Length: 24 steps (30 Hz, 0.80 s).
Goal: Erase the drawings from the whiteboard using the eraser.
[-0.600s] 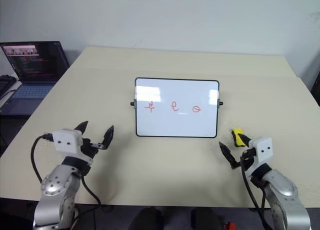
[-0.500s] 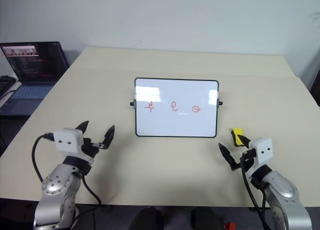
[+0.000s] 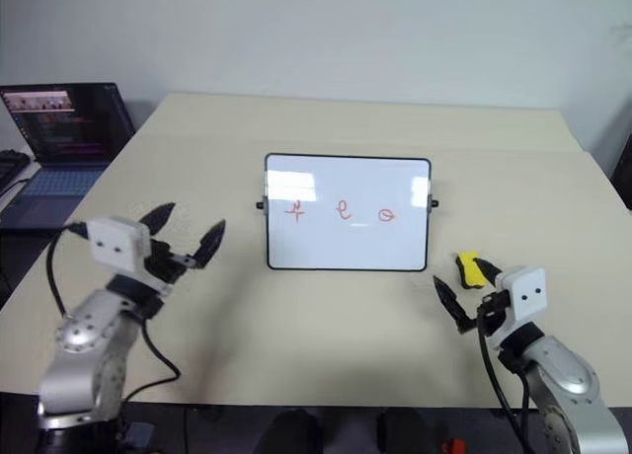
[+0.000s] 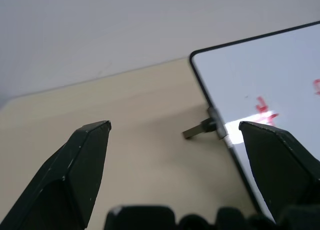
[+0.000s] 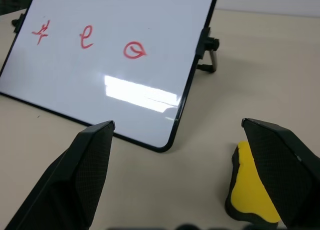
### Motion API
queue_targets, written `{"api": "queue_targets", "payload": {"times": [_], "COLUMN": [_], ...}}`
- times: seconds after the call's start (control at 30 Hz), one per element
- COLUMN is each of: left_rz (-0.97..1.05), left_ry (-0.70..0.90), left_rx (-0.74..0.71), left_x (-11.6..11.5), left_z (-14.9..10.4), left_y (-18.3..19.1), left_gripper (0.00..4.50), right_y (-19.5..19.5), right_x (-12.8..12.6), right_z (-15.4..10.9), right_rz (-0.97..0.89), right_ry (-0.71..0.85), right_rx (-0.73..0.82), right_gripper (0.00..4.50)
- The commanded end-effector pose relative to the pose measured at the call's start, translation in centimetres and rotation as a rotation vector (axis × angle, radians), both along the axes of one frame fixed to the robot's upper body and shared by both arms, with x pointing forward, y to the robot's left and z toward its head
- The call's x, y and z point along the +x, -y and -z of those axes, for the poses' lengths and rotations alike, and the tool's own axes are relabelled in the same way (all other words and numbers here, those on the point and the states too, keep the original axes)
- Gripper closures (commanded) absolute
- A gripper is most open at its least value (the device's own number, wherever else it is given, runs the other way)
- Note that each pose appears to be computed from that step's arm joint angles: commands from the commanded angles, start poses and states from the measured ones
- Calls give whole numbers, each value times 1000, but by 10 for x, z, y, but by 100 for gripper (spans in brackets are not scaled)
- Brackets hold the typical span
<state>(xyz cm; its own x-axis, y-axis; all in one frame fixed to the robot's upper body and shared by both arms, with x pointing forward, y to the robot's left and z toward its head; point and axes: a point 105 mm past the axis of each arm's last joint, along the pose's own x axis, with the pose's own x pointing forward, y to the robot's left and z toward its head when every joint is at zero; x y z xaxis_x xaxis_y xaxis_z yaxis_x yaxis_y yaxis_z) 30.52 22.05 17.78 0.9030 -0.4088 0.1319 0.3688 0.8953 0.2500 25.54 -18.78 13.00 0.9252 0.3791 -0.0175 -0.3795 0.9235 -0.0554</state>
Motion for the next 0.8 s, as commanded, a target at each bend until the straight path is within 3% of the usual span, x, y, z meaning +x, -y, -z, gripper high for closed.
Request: {"api": "queue_targets", "payload": {"times": [0.03,0.3,0.4,0.8], "left_rz": [335,798,831,866], "left_ry": [-11,-107,-113,-166], "left_rx": [67,217,237,288], "left_x": [-9,-25,-24,-22], "left_z": [-18,-18,-15,3], "left_y": [51,106,106,98], "left_gripper": [0,0,0,0], "right_y": [-1,11,17,16], "right_x": [1,28,37,40], "right_z": [-29,-22,-14,12], "right_rz": [27,197,255,358], "right_ry": [70,-106,-191,-244], "right_rx": [16,-33,-89,-50], "right_gripper": [5,5,5,5]}}
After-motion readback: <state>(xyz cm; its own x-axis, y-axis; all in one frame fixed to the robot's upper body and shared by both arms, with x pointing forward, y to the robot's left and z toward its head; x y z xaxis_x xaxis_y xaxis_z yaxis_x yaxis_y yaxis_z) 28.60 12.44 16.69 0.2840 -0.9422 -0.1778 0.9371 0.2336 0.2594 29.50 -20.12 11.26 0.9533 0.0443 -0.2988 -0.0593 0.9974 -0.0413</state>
